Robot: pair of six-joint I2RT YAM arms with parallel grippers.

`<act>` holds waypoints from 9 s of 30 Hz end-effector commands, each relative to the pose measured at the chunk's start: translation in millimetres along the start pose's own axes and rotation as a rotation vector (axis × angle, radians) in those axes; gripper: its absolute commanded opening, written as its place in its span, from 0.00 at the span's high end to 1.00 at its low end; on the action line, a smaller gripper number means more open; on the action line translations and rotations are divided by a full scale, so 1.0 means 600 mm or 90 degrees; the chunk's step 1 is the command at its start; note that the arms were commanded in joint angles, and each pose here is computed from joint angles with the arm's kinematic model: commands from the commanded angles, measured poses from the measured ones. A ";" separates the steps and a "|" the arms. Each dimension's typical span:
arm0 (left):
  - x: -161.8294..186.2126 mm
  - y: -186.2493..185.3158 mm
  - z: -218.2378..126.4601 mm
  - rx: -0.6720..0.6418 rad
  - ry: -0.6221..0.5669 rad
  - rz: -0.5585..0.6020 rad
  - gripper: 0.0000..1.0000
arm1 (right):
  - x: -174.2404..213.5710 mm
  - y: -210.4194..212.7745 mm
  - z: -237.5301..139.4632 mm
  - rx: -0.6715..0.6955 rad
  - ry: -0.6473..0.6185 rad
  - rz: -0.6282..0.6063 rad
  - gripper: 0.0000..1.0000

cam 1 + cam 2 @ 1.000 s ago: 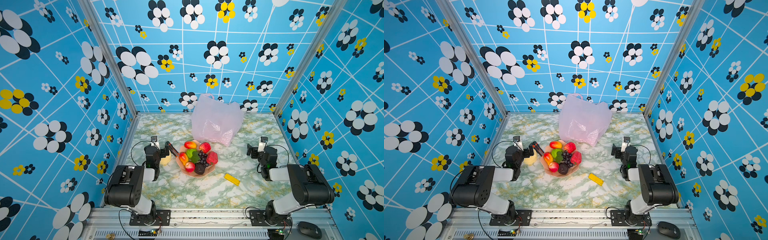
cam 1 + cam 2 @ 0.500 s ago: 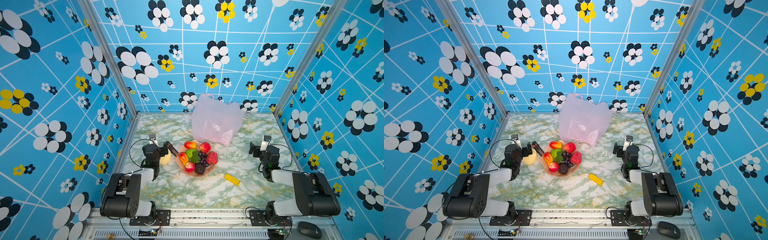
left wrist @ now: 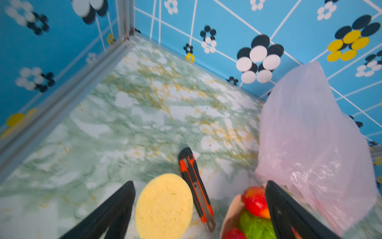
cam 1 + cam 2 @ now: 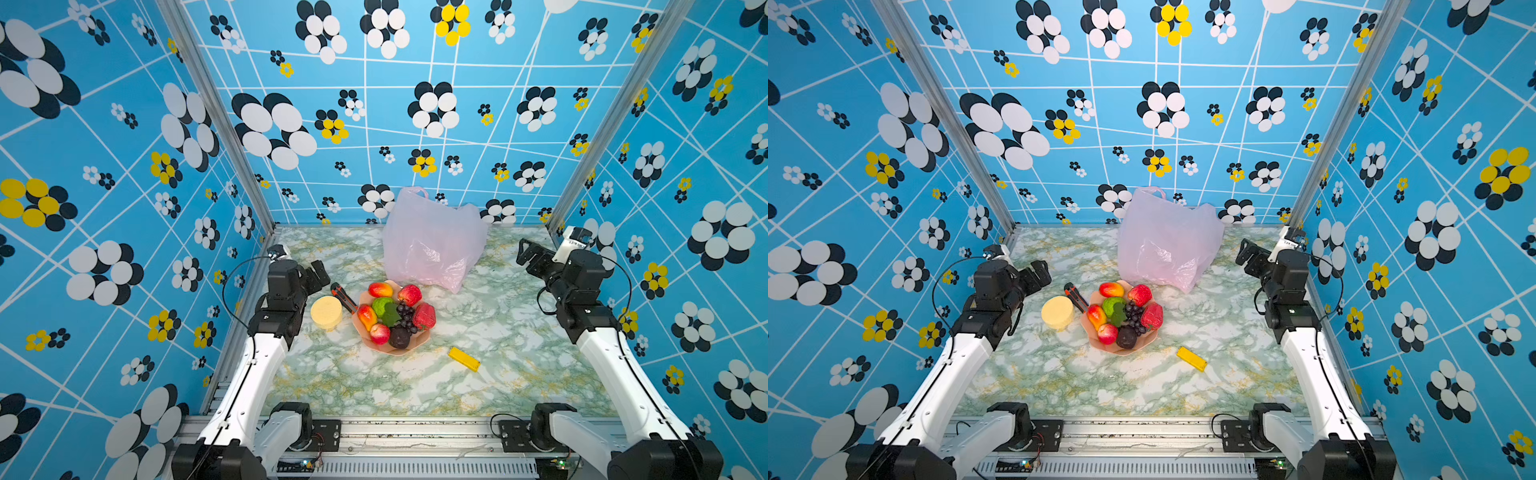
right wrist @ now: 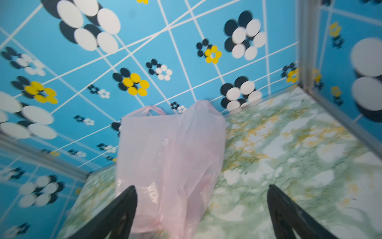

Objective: Place the fruits into the plastic bag

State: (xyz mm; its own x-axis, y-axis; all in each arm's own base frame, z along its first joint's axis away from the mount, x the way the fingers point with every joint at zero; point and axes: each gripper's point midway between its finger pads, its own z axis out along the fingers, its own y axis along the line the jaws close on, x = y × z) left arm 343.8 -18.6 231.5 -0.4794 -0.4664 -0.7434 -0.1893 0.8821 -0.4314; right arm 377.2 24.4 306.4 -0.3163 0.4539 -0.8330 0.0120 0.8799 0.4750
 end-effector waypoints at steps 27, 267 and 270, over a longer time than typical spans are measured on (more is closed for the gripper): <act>0.202 -0.057 -0.034 0.192 0.325 -0.210 0.01 | 0.340 0.067 -0.046 -0.111 0.480 0.193 0.01; -0.031 -0.133 -0.169 0.229 0.240 -0.099 0.00 | 0.052 0.459 -0.259 -0.601 -0.443 -0.962 1.00; -0.032 -0.132 -0.207 0.226 0.201 -0.071 0.01 | 0.057 0.459 -0.258 -0.608 -0.440 -0.961 1.00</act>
State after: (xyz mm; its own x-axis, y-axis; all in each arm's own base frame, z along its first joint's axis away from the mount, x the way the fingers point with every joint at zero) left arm 288.4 -77.6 341.1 -0.7322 -0.5066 -0.4552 0.0129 0.6579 -0.7530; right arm 228.1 260.6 453.7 0.8159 -0.3487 -0.4612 -0.3752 0.2876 -0.8812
